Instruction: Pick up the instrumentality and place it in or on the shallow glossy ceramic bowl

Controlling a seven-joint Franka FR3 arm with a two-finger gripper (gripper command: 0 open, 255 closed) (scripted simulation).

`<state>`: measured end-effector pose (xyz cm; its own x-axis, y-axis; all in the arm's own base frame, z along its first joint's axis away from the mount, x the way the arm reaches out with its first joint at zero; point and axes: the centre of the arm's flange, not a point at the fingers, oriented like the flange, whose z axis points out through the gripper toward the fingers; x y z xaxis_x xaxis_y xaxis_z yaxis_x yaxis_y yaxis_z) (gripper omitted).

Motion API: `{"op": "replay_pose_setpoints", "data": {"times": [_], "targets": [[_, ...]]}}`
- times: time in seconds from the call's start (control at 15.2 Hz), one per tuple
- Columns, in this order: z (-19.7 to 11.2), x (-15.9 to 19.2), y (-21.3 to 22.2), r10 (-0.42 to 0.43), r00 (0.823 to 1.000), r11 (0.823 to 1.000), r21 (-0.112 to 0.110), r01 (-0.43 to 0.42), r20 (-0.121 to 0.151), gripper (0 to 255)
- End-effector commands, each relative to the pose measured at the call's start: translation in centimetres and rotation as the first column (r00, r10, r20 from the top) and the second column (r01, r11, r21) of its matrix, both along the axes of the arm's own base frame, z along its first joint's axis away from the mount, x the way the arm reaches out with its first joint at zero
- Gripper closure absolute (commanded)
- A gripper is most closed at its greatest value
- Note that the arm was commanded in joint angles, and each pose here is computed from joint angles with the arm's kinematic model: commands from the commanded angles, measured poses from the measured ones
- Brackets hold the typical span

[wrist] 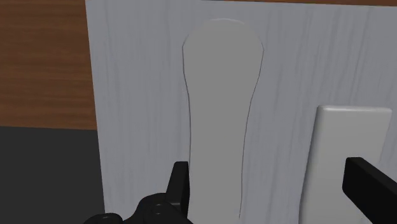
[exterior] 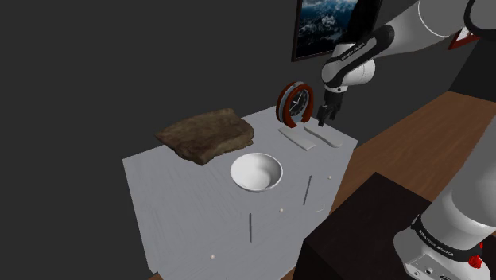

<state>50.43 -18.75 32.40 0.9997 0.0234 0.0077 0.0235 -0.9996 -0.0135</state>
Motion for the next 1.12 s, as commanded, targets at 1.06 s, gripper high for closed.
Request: {"op": "replay_pose_setpoints", "data": {"times": [1.06], "targets": [[-8.5,2.2,-2.4,0.001,1.000,1.000,0.004,-0.001,-0.016,0]]}}
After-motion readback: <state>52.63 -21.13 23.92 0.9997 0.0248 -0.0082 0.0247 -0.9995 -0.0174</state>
